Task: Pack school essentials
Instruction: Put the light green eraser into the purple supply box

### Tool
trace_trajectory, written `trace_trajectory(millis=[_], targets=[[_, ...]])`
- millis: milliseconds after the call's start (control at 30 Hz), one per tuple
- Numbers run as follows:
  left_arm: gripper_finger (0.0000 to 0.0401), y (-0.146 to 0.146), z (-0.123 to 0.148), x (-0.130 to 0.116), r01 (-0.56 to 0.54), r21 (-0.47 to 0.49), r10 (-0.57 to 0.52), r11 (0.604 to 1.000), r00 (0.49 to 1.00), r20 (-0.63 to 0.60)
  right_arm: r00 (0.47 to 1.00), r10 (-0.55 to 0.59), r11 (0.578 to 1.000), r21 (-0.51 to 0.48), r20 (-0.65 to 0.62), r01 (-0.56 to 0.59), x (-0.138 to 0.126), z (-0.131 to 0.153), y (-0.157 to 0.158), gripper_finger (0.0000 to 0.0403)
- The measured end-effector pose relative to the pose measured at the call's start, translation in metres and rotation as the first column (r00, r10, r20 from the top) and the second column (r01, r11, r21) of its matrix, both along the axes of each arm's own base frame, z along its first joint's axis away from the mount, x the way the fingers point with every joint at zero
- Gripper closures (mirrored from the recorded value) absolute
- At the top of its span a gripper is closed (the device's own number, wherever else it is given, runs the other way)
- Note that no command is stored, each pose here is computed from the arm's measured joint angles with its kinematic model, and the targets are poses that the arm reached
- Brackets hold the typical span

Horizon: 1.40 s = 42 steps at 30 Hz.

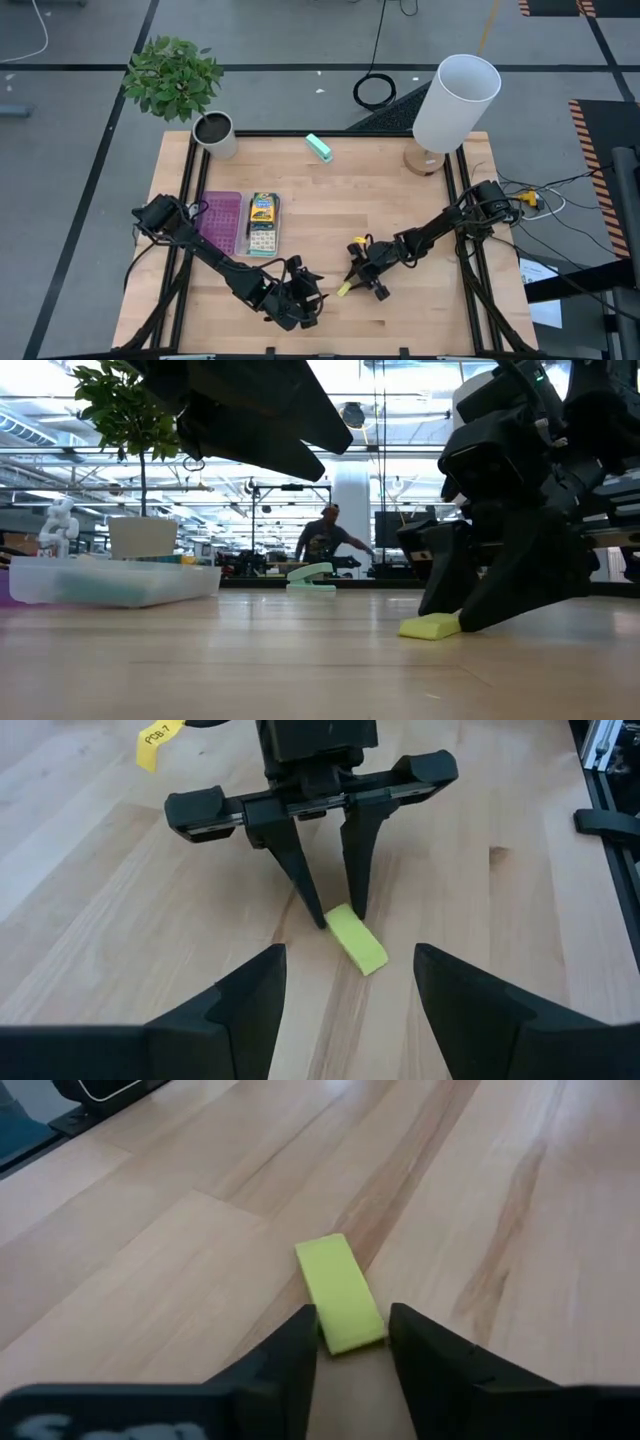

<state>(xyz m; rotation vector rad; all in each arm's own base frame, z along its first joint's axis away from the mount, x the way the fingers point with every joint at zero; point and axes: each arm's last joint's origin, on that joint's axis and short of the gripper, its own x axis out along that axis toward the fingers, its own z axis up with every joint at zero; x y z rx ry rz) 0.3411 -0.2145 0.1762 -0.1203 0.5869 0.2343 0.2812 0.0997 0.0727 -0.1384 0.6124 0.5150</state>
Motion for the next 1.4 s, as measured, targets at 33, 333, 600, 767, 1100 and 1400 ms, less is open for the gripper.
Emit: trace_trajectory(millis=[33,333,600,767,1100,1400], targets=[[0.0176,0.000,0.000,0.000,0.000,0.000,0.000,1.000,1.000,0.000,1.000,0.000,1.000,0.000,0.000,0.000,0.000,0.000,0.000,0.0287],[0.0176,0.000,0.000,0.000,-0.001,-0.001,0.001,1.000,1.000,0.000,1.000,0.007,1.000,0.001,0.000,-0.007,0.000,0.000,0.000,0.0321],[0.0176,0.000,0.000,0.000,-0.001,-0.001,0.001,1.000,1.000,0.000,1.000,0.014,1.000,-0.005,0.005,-0.014,0.000,0.000,0.000,0.0322],[0.0176,0.000,0.000,0.000,-0.003,-0.004,0.003,1.000,1.000,0.001,1.000,0.016,1.000,-0.004,0.009,-0.016,0.000,0.002,0.000,0.0319],[0.0176,0.001,0.000,0.000,-0.020,0.004,0.020,1.000,1.000,0.009,0.999,0.019,1.000,0.003,0.041,-0.019,0.000,0.015,0.001,0.0317],[0.0176,0.004,0.000,0.002,-0.087,-0.072,0.089,0.994,0.996,0.023,0.999,0.023,1.000,-0.007,0.038,-0.022,-0.003,0.025,0.000,0.0317]])
